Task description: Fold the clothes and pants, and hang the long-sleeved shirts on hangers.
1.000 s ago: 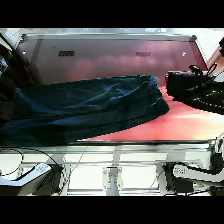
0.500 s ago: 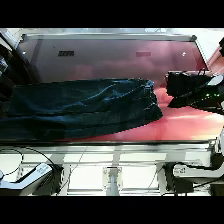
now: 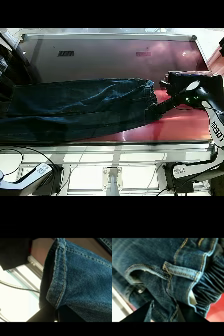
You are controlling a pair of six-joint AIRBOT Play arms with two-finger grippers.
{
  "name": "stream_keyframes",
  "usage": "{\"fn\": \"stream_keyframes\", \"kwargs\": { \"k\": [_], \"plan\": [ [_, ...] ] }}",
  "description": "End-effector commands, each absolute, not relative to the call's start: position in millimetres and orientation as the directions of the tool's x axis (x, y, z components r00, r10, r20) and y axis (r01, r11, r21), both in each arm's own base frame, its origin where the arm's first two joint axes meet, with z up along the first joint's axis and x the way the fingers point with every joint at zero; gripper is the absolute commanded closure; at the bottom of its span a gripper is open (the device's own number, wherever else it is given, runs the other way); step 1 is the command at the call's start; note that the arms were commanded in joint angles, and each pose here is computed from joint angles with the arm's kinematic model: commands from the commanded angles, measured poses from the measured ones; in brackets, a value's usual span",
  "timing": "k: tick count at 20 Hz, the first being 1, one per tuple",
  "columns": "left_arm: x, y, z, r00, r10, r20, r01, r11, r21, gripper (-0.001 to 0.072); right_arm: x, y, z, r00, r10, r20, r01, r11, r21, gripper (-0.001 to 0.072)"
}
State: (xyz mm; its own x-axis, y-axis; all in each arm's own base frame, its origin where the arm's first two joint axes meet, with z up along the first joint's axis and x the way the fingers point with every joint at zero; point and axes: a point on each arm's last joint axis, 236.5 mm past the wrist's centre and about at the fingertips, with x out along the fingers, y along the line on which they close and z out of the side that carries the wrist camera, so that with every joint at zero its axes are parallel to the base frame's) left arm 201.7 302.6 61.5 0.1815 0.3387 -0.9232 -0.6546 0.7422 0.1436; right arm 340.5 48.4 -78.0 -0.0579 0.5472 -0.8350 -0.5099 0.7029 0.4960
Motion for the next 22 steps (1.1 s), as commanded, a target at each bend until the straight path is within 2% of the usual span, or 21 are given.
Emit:
{"fn": "stream_keyframes", "kwargs": {
  "k": [1, 7, 14, 17, 22],
  "plan": [
    [201.0, 301.8, 60.8, 0.178, 0.335, -0.925, -0.651, 0.746, 0.144, 0.0684, 345.4, 36.3, -85.6, -0.056, 0.499, -0.865, -0.514, 0.728, 0.454, 0.0366],
    [201.0, 301.8, 60.8, 0.178, 0.335, -0.925, -0.651, 0.745, 0.144, 0.0683, 336.2, 17.0, -76.1, -0.109, 0.463, -0.879, -0.519, 0.728, 0.448, 0.0366],
    [201.0, 301.8, 60.8, 0.179, 0.335, -0.925, -0.651, 0.745, 0.144, 0.0683, 384.0, 2.3, -43.2, 0.039, 0.433, -0.901, -0.565, 0.753, 0.338, 0.0366],
    [201.0, 301.8, 60.8, 0.179, 0.335, -0.925, -0.651, 0.745, 0.144, 0.0684, 383.5, 10.2, -51.0, 0.016, 0.471, -0.882, -0.552, 0.739, 0.385, 0.0367],
    [201.0, 301.7, 60.5, 0.178, 0.334, -0.926, -0.651, 0.745, 0.144, 0.0683, 357.2, 24.6, -76.4, -0.12, 0.539, -0.833, -0.5, 0.692, 0.52, 0.0368]
  ]
}}
